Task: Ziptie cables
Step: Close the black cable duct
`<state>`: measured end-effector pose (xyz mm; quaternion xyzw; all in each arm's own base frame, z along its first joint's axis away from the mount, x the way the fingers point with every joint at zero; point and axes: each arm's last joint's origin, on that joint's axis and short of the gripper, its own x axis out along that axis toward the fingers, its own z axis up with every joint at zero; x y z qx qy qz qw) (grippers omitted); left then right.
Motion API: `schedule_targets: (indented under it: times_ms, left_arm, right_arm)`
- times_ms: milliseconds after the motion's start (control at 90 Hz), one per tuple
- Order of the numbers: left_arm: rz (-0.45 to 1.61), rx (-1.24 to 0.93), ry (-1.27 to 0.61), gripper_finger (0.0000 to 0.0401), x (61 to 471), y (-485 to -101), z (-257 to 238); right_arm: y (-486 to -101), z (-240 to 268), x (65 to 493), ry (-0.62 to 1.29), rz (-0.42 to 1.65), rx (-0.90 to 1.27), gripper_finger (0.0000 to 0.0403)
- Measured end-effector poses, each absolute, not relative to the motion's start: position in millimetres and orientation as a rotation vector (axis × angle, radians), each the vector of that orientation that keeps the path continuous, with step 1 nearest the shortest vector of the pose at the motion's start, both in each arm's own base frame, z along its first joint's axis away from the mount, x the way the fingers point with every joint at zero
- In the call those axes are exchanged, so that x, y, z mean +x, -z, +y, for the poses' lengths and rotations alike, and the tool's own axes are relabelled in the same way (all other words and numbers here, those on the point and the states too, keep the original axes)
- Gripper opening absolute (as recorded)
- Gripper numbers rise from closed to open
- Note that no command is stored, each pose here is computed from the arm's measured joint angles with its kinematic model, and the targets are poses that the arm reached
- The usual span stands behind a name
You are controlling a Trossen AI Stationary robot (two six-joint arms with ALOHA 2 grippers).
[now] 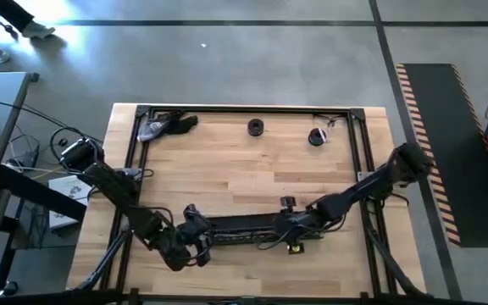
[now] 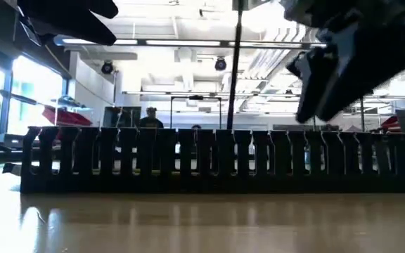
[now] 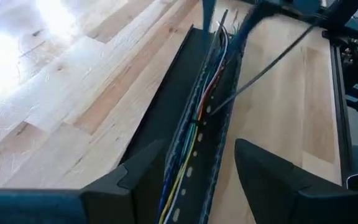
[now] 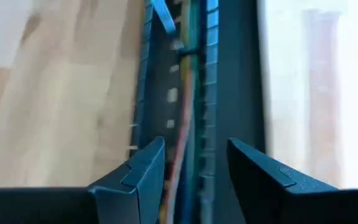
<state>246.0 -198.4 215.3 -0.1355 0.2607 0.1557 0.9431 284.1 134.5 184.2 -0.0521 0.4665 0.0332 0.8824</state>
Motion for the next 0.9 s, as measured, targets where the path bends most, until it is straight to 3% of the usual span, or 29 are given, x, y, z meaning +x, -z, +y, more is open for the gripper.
schedule_targets:
  times_ms: [222,400,644,778,900]
  left_arm:
    - [0.532,-0.273,-0.321,0.0176,247,-215,-197]
    - [0.53,-0.267,-0.321,0.0176,247,-215,-197]
    - [0.516,-0.224,-0.344,0.0176,249,-216,-193]
    - [0.546,-0.19,-0.355,0.0176,259,-212,-184]
    - [0.616,-0.118,-0.37,0.0173,274,-200,-168]
  right_arm:
    - [-198,95,280,0.093,1.027,-0.138,0.0155]
    - [-166,84,286,-0.042,1.031,-0.078,0.0155]
    - [-120,76,283,-0.019,1.071,-0.073,0.0152]
    - [-109,72,283,-0.008,1.088,-0.064,0.0116]
    - [-107,68,285,0.003,1.091,-0.059,0.0045]
